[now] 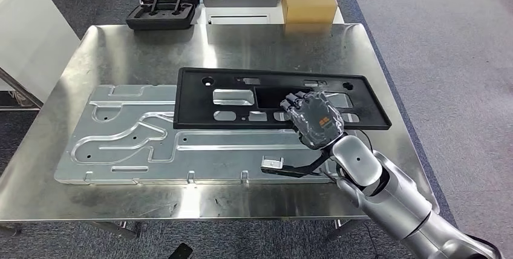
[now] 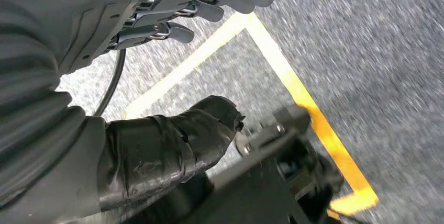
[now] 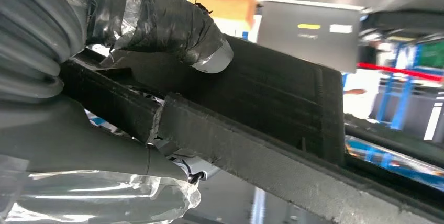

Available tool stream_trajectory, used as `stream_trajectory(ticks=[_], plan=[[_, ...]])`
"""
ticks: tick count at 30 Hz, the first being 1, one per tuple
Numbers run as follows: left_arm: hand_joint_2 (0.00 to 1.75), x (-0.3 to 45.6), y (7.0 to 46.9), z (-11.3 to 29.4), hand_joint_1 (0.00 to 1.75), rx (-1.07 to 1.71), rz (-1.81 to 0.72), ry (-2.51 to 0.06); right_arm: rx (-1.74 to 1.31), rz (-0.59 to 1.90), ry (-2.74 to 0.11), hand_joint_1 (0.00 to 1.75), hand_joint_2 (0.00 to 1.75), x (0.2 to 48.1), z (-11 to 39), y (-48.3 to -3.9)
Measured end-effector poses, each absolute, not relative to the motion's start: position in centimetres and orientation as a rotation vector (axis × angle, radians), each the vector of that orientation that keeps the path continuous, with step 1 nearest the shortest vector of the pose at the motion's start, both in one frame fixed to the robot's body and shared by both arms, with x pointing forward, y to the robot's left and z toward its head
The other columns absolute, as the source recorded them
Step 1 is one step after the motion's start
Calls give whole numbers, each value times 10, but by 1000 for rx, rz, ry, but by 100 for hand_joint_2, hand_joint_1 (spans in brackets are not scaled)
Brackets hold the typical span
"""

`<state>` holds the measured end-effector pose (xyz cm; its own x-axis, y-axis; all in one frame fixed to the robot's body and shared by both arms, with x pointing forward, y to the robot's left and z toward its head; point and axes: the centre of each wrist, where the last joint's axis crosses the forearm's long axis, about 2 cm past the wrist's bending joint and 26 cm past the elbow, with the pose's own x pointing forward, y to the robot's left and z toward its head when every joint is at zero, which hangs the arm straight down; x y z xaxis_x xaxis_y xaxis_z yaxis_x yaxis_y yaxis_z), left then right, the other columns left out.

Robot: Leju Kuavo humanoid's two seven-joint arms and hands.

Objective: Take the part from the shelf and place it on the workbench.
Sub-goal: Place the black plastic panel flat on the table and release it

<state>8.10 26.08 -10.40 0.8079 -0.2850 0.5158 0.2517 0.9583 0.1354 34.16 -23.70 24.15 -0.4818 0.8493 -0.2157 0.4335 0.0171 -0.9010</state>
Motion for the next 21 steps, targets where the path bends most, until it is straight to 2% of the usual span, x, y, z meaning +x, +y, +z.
stream_trajectory(ticks=[3, 8, 12, 21], plan=[[175, 81, 261, -104, 0, 53, -279, -567, -1308, 1501, -1926, 0, 0, 341, 239, -235], [175, 81, 263, -104, 0, 62, -277, -576, -1309, 1553, -1926, 0, 0, 340, 236, -229], [0, 88, 260, -102, 0, 86, -263, -573, -1295, 1584, -1941, 0, 0, 342, 238, -218], [0, 141, 248, -88, 0, 108, -166, -567, -1177, 1599, -2050, 0, 0, 342, 243, -185]])
